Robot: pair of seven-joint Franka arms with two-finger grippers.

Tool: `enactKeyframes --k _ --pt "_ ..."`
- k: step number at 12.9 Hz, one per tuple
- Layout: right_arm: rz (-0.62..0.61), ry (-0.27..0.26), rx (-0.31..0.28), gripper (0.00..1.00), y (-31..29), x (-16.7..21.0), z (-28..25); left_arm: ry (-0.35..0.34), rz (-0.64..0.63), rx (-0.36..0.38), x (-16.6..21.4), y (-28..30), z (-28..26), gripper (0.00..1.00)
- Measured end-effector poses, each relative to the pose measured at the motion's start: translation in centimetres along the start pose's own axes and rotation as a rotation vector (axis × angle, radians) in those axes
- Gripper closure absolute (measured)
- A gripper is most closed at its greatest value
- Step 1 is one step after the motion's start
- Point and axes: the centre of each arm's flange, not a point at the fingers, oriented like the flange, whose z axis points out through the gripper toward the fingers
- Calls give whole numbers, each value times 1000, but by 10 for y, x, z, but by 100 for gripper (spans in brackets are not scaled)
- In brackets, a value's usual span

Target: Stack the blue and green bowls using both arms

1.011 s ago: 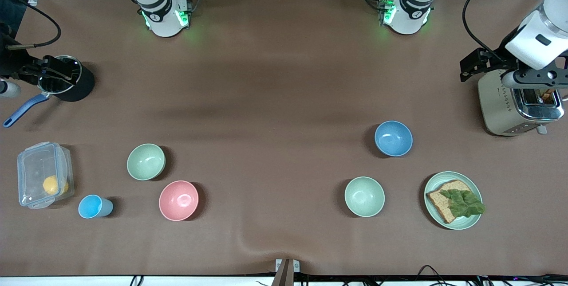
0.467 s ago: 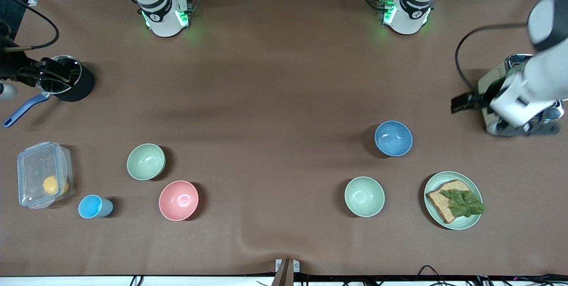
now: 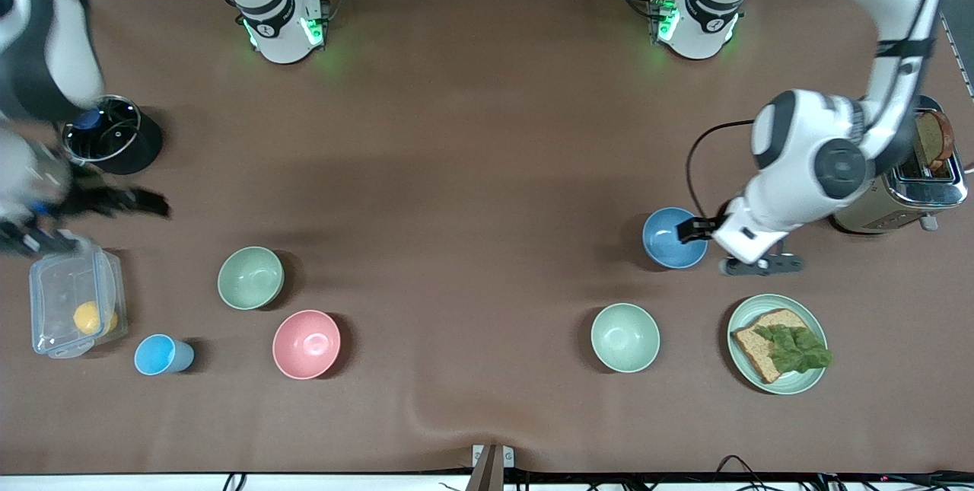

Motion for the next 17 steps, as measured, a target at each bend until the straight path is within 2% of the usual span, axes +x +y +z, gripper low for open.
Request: enactKeyframes --k 3,5,10,12,13,14,17 --pt "13 -10 11 0 3 47 115 -17 -8 -2 -17 -9 51 0" --pt "7 -13 14 0 -4 60 163 -22 -15 -3 -16 -13 58 0" --pt "-18 -34 11 0 -23 63 205 -21 -5 34 -12 -33 62 0" --pt "-12 -38 10 0 -19 63 211 -33 -20 35 -11 -43 69 4" --pt "-11 -38 10 0 -18 64 211 -40 -22 36 -11 -45 73 9" --pt "-11 -41 11 0 -18 64 208 -47 -22 36 -12 -45 77 9" --pt "-17 -57 14 0 -22 63 185 -60 -22 36 -13 -45 85 38"
